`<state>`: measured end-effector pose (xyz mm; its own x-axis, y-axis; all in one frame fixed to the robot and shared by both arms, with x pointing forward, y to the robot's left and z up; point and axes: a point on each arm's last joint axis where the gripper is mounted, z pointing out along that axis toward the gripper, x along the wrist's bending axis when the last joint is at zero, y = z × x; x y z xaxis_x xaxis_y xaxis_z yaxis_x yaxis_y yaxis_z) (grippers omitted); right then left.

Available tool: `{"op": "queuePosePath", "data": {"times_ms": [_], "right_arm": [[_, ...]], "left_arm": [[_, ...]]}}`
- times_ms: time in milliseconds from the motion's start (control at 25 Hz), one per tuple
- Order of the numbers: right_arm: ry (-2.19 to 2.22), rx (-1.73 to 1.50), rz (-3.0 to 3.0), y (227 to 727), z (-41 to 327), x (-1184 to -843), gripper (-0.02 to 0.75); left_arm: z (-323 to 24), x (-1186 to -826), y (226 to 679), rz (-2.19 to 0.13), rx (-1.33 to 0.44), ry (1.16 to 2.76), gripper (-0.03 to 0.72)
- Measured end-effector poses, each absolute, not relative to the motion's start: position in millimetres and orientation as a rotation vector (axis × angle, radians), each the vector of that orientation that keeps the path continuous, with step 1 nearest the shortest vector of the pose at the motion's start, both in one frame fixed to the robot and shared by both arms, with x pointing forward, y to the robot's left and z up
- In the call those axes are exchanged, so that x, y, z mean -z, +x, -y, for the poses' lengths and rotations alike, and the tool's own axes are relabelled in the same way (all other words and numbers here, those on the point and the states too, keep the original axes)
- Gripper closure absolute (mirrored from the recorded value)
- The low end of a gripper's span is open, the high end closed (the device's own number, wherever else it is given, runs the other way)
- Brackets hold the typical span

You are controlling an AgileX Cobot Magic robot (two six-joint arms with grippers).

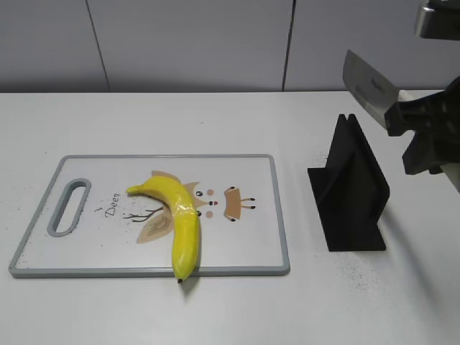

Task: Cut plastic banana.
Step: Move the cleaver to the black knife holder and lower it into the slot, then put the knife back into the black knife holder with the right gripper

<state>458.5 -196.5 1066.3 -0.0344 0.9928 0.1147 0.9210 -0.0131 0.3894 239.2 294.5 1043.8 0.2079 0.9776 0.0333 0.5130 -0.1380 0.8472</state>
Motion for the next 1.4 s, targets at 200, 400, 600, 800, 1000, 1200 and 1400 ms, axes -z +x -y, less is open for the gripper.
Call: {"op": "queuePosePath", "data": {"times_ms": [200,400,600,800,1000,1200,1400], "right_arm": [[2.041,-0.545,-2.050,458.8,196.5,-1066.4,0.570],[2.046,-0.540,-2.048,460.8,195.6,-1064.1,0.570],[2.060,-0.485,-2.067,469.3,191.3,-1051.2,0.570],[2.070,-0.446,-2.080,475.1,188.4,-1041.5,0.570],[2.084,-0.398,-2.092,478.8,186.6,-1033.0,0.570],[2.115,-0.311,-2.115,478.5,186.2,-1017.8,0.570],[2.118,-0.311,-2.117,478.0,186.1,-1013.8,0.570]], "left_arm": [[-295.5,-1043.7,239.0,-1.418,-0.814,1.741,0.125],[-295.9,-1043.2,235.5,-1.407,-0.826,1.723,0.125],[-295.9,-1043.3,235.5,-1.409,-0.825,1.721,0.125],[-295.9,-1043.3,235.5,-1.409,-0.825,1.721,0.125],[-295.9,-1043.3,235.5,-1.409,-0.825,1.721,0.125],[-296.0,-1043.3,234.3,-1.403,-0.832,1.714,0.125],[-296.0,-1043.3,234.0,-1.401,-0.833,1.713,0.125]]}}
